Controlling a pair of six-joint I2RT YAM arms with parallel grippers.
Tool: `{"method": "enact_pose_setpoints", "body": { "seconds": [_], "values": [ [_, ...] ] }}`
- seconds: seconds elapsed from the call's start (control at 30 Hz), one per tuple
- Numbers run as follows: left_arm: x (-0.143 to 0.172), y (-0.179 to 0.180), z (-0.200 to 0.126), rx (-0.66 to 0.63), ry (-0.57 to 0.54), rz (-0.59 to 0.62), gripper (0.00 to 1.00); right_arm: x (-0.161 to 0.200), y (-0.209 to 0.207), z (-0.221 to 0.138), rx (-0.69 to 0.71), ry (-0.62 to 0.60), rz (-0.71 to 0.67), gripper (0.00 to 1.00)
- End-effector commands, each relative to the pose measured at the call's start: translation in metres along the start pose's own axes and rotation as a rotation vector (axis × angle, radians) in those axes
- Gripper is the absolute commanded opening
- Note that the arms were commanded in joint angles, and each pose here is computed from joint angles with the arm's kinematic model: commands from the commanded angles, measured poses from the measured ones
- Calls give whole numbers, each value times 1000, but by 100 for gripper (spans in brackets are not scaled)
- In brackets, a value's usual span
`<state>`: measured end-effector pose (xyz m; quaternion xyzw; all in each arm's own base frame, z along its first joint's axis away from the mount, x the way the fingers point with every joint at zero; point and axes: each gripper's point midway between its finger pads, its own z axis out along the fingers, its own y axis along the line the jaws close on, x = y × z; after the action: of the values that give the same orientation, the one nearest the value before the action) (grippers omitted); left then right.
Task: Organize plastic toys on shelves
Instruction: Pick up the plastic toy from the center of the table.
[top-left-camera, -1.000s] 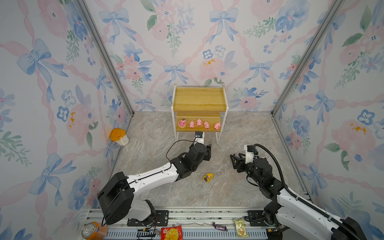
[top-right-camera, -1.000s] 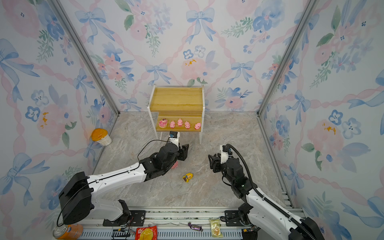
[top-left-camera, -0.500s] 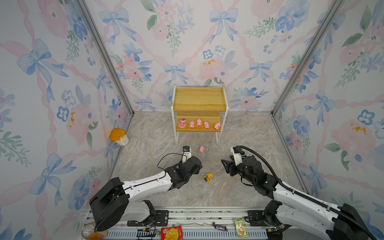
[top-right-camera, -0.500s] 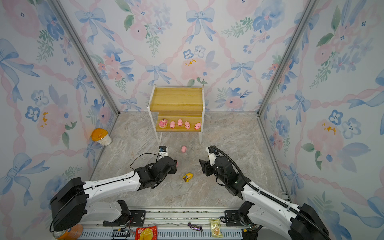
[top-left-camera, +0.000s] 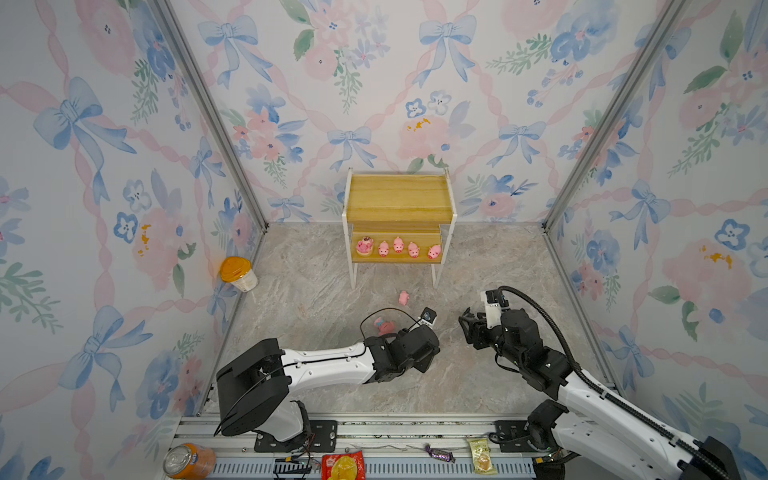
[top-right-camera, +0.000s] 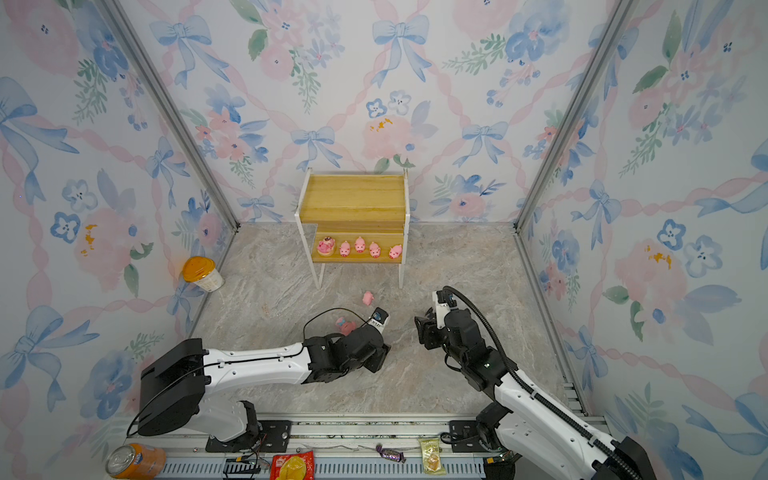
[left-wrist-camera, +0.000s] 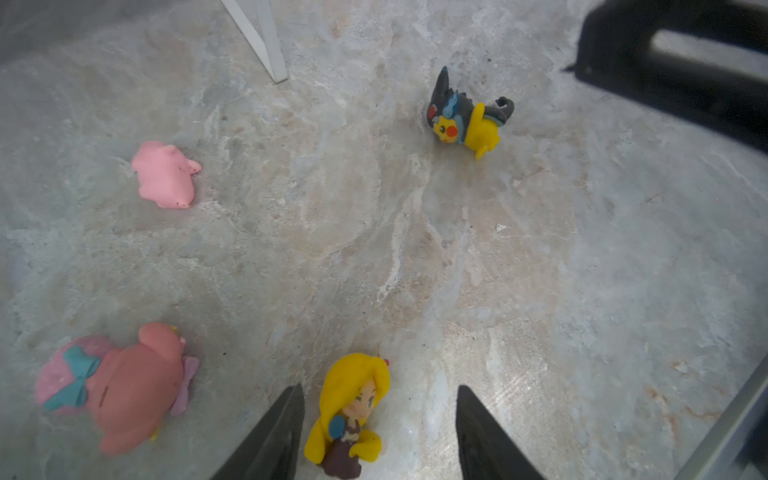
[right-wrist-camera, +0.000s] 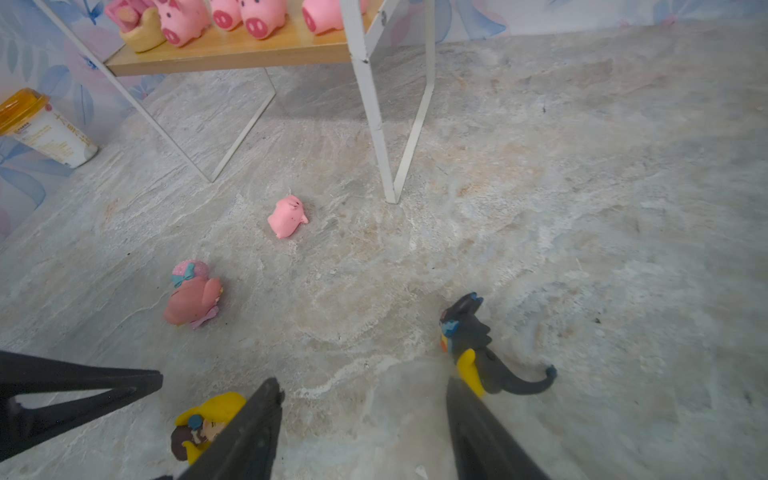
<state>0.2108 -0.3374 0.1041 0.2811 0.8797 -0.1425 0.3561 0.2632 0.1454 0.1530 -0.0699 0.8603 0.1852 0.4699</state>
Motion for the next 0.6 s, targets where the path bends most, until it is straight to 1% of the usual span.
{"method": "enact_pose_setpoints", "body": {
  "seconds": [0.0,0.07,0.17,0.23,0.4,0.57],
  "values": [
    [14,-8,9,17,107,136,59,-5,-3,-11,-26,25,66,66],
    [22,-8,16,-10,183,179,59,-8,-8,-15,-20,24,79,66],
    [34,1,25,-86,282,231,59,-11,-13,-20,-15,10,101,66],
    [34,7,27,-135,304,245,60,-11,-14,-21,-17,2,109,67],
    [29,9,28,-176,322,235,60,-8,-16,-19,-23,1,117,67],
    [36,18,30,-235,378,256,61,-9,-14,-19,-35,-3,108,67]
  ]
}}
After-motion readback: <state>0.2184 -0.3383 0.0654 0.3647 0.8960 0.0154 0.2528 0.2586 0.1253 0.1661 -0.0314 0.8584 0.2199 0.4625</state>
